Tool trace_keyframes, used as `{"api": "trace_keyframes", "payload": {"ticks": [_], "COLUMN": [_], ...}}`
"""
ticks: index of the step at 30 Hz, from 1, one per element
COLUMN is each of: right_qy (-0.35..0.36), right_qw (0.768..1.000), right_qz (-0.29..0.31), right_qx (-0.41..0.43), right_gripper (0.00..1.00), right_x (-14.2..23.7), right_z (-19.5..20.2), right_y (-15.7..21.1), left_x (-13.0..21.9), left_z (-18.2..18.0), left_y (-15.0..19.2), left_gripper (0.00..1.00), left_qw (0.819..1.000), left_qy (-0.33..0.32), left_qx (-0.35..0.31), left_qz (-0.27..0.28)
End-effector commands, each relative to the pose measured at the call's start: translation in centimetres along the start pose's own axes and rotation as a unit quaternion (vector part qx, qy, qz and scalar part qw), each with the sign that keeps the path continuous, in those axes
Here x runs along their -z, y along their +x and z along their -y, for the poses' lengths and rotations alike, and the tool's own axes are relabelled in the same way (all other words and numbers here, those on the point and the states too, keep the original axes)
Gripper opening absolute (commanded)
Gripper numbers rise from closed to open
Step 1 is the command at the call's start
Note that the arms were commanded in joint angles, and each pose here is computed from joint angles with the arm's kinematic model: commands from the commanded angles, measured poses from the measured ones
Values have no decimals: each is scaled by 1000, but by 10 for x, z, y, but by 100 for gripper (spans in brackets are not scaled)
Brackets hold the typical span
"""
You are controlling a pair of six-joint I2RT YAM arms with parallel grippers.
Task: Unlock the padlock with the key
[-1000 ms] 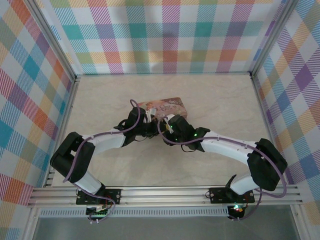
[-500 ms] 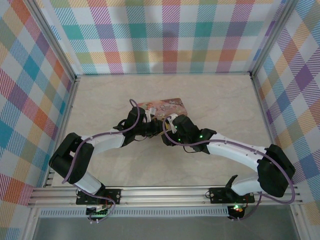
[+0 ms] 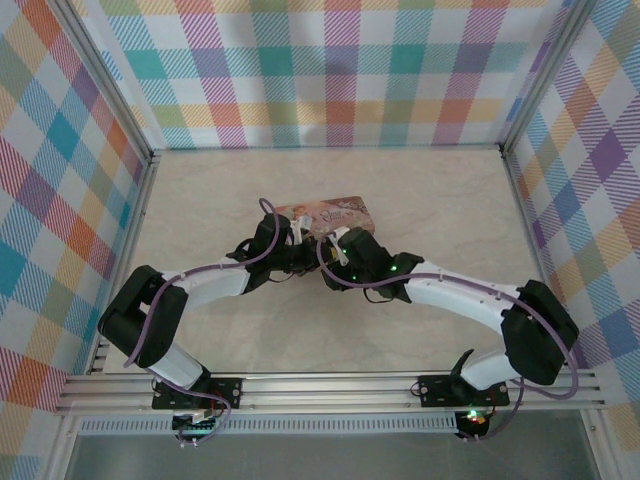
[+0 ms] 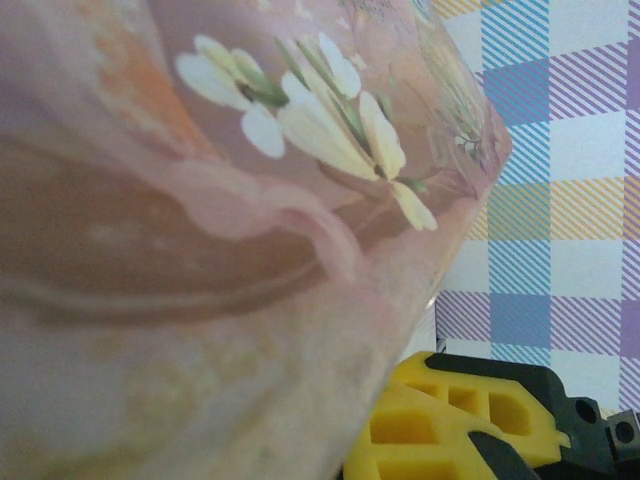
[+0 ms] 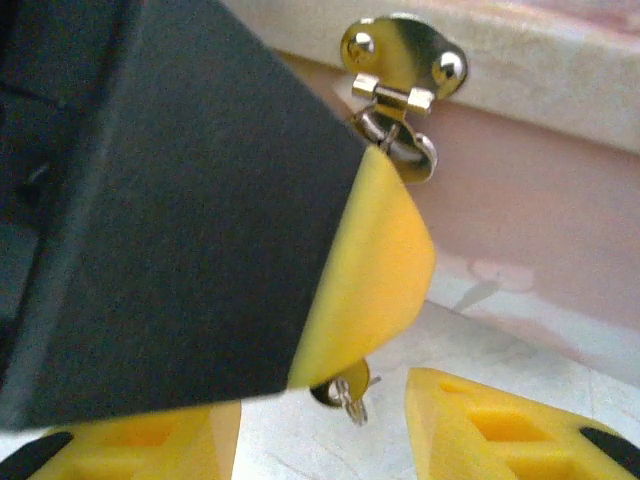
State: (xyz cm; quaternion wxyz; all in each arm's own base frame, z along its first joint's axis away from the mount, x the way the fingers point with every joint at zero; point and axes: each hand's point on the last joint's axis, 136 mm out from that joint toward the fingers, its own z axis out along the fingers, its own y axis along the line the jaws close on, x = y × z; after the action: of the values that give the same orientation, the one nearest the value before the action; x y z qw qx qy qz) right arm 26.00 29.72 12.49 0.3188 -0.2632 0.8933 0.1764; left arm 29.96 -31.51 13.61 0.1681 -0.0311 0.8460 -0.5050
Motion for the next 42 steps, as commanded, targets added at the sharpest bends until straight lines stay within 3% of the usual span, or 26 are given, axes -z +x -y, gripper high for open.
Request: {"api": "trace_keyframes", "payload": {"ticks": [1, 3, 6, 9, 17, 21, 25, 33, 42], "right_qy": [11, 11, 5, -1, -26, -38, -49, -61, -67], "right_qw": [1000, 1000, 1000, 1000, 1000, 999, 998, 994, 991], "right_qz": [10, 12, 11, 1, 1, -10, -33, -91, -111], "right_qx": [14, 17, 20, 21, 11, 8, 0, 3, 13], "right_gripper": [44, 38, 16, 1, 0, 0, 0, 0, 0], "right_x": [-1, -1, -2, -5, -7, -16, -28, -51, -62], "right_z": [1, 0, -1, -2, -7, -10, -11, -13, -14], "right_y": [-16, -18, -19, -16, -10, 2, 22, 55, 63], "left_x": [10, 9, 9, 9, 11, 10, 9, 10, 27], "left_z": [37, 38, 38, 39, 36, 21, 1, -42, -63], "left_y": [-11, -11, -11, -11, -9, -5, 0, 16, 22], "left_gripper": [5, 5, 5, 5, 8, 25, 35, 45, 49], "left_qw": [998, 998, 998, 998, 998, 999, 1000, 999, 995], "left_qy": [53, 55, 55, 56, 50, 29, 4, -44, -86], "left_qx": [-29, -30, -30, -31, -34, -24, -15, 9, 23], "left_qz": [9, 9, 7, 6, 5, 4, 11, 15, 37]}}
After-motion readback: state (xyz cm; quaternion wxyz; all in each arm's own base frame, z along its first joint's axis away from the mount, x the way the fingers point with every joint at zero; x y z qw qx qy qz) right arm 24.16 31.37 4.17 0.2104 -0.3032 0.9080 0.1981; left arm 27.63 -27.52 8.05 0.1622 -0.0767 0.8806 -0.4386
